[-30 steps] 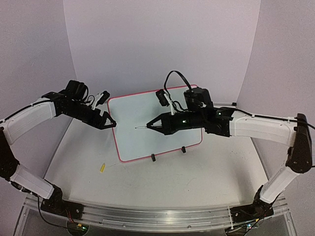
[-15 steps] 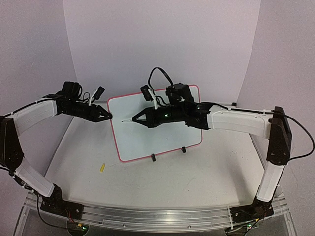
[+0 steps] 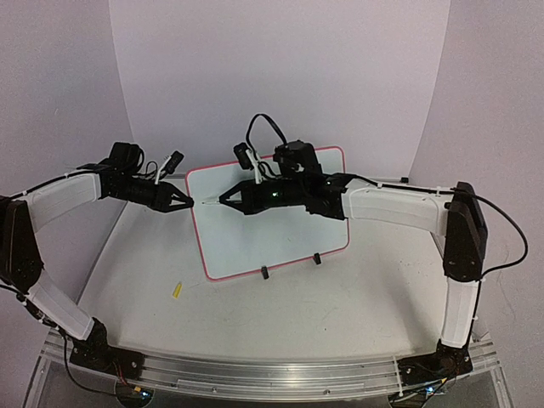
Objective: Write a sentence on the whiteboard
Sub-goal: Hold the whiteboard at the center of the board, then write a sentence on the whiteboard.
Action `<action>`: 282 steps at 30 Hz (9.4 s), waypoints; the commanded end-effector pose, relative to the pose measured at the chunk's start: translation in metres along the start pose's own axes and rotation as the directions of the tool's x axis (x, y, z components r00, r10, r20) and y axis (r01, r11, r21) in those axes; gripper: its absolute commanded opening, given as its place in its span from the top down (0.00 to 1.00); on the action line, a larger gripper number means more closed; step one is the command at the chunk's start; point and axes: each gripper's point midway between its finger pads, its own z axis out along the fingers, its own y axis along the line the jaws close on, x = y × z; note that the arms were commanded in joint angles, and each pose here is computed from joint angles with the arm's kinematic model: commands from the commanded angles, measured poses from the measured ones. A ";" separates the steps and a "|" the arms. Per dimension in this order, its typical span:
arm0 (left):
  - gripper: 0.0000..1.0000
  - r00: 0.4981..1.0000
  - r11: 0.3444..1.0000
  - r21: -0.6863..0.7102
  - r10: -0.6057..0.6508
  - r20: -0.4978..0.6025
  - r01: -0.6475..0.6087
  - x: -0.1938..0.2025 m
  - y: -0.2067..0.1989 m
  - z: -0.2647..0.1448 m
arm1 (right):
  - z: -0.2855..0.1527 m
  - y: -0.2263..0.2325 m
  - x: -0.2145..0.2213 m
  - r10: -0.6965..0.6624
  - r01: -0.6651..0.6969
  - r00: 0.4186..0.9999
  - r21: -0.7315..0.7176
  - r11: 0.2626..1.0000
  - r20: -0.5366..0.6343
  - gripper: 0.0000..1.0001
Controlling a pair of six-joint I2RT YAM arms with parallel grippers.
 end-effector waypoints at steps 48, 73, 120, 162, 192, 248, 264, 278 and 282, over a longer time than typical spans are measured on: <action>1.00 0.998 0.999 -0.007 0.052 -0.032 -0.052 0.010 0.006 0.014 | 0.027 -0.018 -0.016 -0.041 0.032 0.997 0.130 0.991 0.072 1.00; 1.00 0.998 0.998 -0.011 0.060 -0.035 -0.060 0.010 0.005 0.013 | 0.000 -0.019 -0.066 -0.090 0.027 0.959 0.227 0.974 0.269 1.00; 1.00 0.997 0.998 -0.025 0.064 -0.038 -0.065 0.010 0.006 0.013 | -0.017 -0.030 -0.043 -0.039 -0.043 0.943 0.235 0.971 0.332 1.00; 1.00 0.997 0.997 -0.029 0.067 -0.039 -0.068 0.010 0.006 0.012 | -0.013 -0.051 -0.012 -0.005 -0.081 0.955 0.277 0.957 0.298 1.00; 1.00 0.997 0.997 -0.040 0.067 -0.042 -0.069 0.011 0.007 0.012 | -0.056 0.007 -0.039 -0.019 -0.017 0.945 0.109 0.994 0.328 1.00; 1.00 0.997 0.997 -0.041 0.067 -0.044 -0.069 0.011 0.007 0.012 | -0.010 -0.052 -0.001 0.041 -0.076 0.976 0.156 0.985 0.215 1.00; 1.00 0.997 0.997 -0.040 0.069 -0.043 -0.070 0.011 0.007 0.012 | -0.033 -0.058 -0.019 0.005 -0.080 0.959 0.252 0.964 0.285 1.00; 1.00 0.997 0.997 -0.041 0.071 -0.040 -0.072 0.010 0.006 0.011 | -0.017 -0.055 -0.028 0.013 -0.075 0.957 0.207 0.976 0.289 1.00; 1.00 0.997 0.997 -0.039 0.071 -0.041 -0.072 0.010 0.006 0.011 | -0.011 -0.057 -0.025 0.020 -0.079 0.959 0.199 0.977 0.282 1.00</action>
